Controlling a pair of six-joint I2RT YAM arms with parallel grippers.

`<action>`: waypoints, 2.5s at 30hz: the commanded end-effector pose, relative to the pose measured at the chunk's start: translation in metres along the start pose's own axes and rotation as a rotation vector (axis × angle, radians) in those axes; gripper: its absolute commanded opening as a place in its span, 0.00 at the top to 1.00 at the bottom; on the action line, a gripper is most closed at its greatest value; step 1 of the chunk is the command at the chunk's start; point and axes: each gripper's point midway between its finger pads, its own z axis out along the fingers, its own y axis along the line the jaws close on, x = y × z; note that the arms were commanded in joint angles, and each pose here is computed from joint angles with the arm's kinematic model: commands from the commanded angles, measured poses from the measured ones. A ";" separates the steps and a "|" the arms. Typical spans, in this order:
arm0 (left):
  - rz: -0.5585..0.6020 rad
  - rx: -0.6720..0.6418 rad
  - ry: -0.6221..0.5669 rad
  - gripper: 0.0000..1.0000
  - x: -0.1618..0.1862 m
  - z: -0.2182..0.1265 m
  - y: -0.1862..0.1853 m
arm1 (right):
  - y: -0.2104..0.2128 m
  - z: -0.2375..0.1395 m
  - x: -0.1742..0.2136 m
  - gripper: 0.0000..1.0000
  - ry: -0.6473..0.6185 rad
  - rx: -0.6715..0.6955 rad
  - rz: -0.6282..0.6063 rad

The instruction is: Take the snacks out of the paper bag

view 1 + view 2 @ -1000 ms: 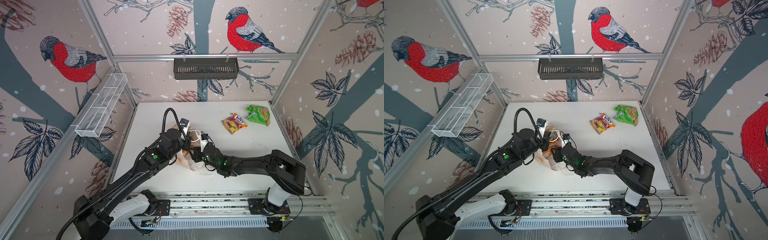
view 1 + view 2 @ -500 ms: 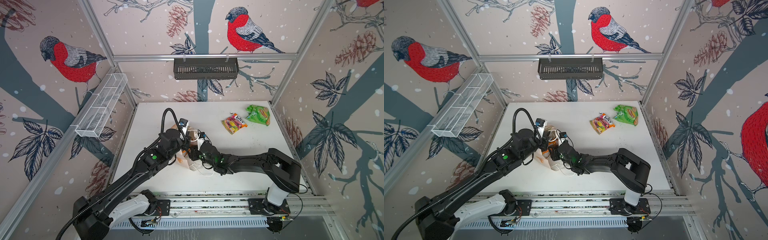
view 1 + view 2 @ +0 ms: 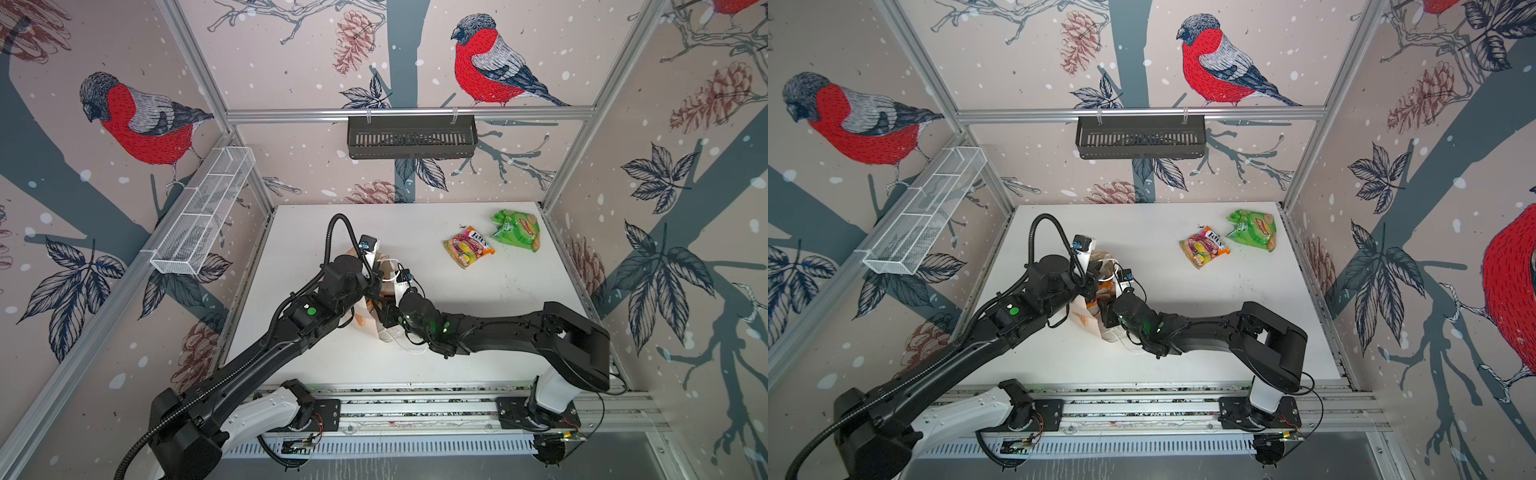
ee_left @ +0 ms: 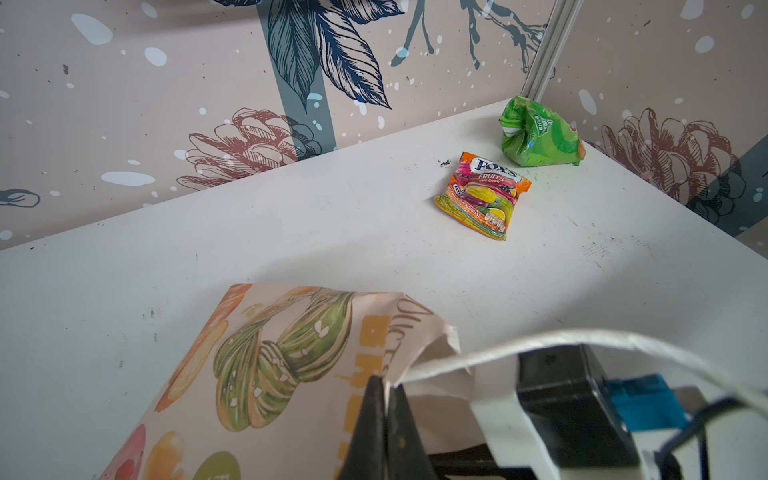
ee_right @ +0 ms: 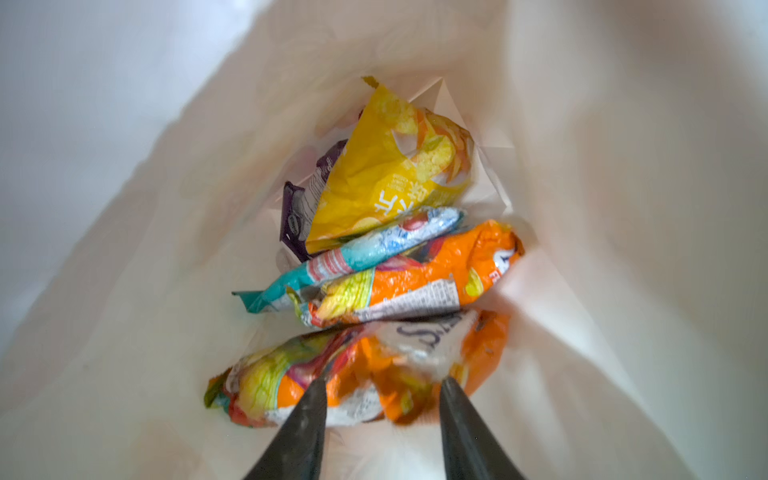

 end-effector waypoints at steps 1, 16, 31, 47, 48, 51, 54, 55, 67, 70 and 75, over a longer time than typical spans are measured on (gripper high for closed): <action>-0.023 0.002 -0.045 1.00 -0.013 -0.001 0.000 | -0.008 -0.002 -0.003 0.54 -0.031 0.062 -0.049; -0.029 0.011 -0.045 1.00 -0.015 -0.002 0.002 | 0.002 0.005 0.007 0.34 -0.027 0.153 -0.191; -0.031 0.062 -0.078 1.00 -0.022 -0.008 -0.005 | -0.002 0.025 0.005 0.29 -0.023 0.156 -0.196; -0.025 0.063 -0.088 1.00 -0.023 -0.010 -0.005 | -0.006 0.038 -0.009 0.44 -0.043 0.173 -0.192; -0.025 0.062 -0.087 1.00 -0.023 -0.010 -0.004 | -0.006 0.038 -0.009 0.49 -0.045 0.174 -0.192; -0.023 0.066 -0.084 1.00 -0.023 -0.010 -0.005 | -0.009 0.038 -0.012 0.62 -0.055 0.184 -0.189; -0.022 0.062 -0.080 1.00 -0.022 -0.009 -0.005 | -0.010 0.038 -0.014 0.68 -0.059 0.193 -0.190; -0.023 0.059 -0.080 1.00 -0.021 -0.009 -0.004 | -0.010 0.039 -0.015 0.72 -0.057 0.193 -0.189; -0.023 0.043 -0.082 1.00 -0.022 -0.009 -0.001 | -0.014 0.032 -0.021 0.98 -0.071 0.222 -0.184; -0.020 0.035 -0.082 1.00 -0.022 -0.009 0.001 | -0.015 0.028 -0.025 0.99 -0.078 0.228 -0.182; -0.017 0.014 -0.089 1.00 -0.023 -0.011 0.005 | -0.011 0.019 -0.035 1.00 -0.094 0.216 -0.176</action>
